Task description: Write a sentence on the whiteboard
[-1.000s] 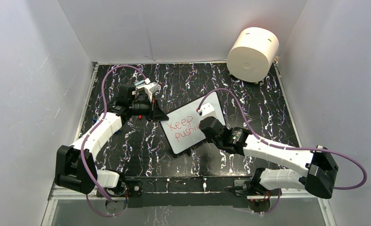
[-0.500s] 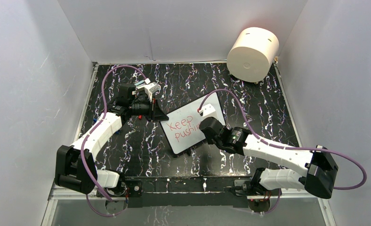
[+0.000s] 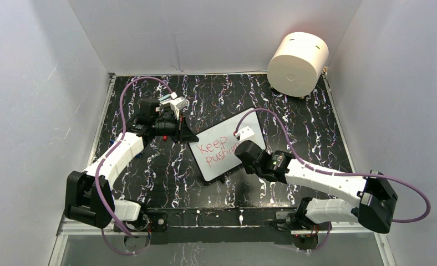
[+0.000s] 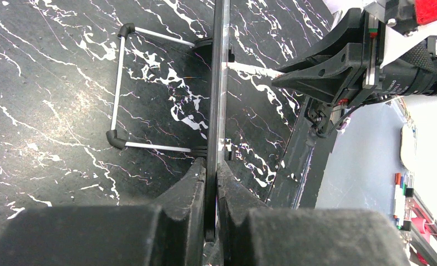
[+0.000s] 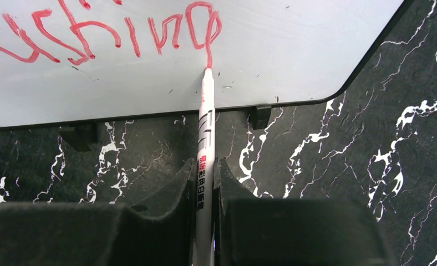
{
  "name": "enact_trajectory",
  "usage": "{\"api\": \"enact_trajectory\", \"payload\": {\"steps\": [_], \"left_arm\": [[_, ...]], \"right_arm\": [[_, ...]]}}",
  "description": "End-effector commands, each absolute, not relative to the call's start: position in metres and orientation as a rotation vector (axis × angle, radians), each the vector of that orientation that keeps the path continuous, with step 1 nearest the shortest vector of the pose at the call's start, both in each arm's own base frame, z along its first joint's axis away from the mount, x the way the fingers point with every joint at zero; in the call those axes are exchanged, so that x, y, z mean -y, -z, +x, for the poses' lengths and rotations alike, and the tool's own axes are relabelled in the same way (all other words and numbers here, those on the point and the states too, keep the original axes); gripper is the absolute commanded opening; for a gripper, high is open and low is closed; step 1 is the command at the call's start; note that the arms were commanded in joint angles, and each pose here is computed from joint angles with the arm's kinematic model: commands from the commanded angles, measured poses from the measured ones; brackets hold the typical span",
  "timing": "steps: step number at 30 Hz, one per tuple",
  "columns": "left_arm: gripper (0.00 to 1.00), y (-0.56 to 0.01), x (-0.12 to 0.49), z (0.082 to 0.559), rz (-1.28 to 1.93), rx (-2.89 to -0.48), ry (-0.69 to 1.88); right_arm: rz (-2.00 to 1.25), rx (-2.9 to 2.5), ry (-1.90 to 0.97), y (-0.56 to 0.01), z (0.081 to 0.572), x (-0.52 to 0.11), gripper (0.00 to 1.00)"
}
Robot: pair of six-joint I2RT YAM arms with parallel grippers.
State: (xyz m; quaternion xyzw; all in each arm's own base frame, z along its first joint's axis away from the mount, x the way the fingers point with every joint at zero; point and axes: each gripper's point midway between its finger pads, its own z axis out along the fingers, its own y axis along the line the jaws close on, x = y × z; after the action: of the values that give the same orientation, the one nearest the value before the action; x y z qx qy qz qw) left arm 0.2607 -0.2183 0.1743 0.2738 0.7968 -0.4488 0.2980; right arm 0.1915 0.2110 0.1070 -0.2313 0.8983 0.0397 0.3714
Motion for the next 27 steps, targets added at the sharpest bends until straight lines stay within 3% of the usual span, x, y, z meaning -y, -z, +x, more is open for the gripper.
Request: {"api": "enact_trajectory", "payload": {"steps": [1,27], "left_arm": [[0.0,-0.144,0.208,0.259,0.695,-2.254,1.098],[0.0,-0.143,0.207,0.262,0.687,-2.262,1.076]], "right_arm": [[-0.575,-2.321,-0.138,-0.102,0.191,-0.218,0.0],[-0.518,-2.163,-0.318,-0.147,0.197,-0.231,0.0]]}}
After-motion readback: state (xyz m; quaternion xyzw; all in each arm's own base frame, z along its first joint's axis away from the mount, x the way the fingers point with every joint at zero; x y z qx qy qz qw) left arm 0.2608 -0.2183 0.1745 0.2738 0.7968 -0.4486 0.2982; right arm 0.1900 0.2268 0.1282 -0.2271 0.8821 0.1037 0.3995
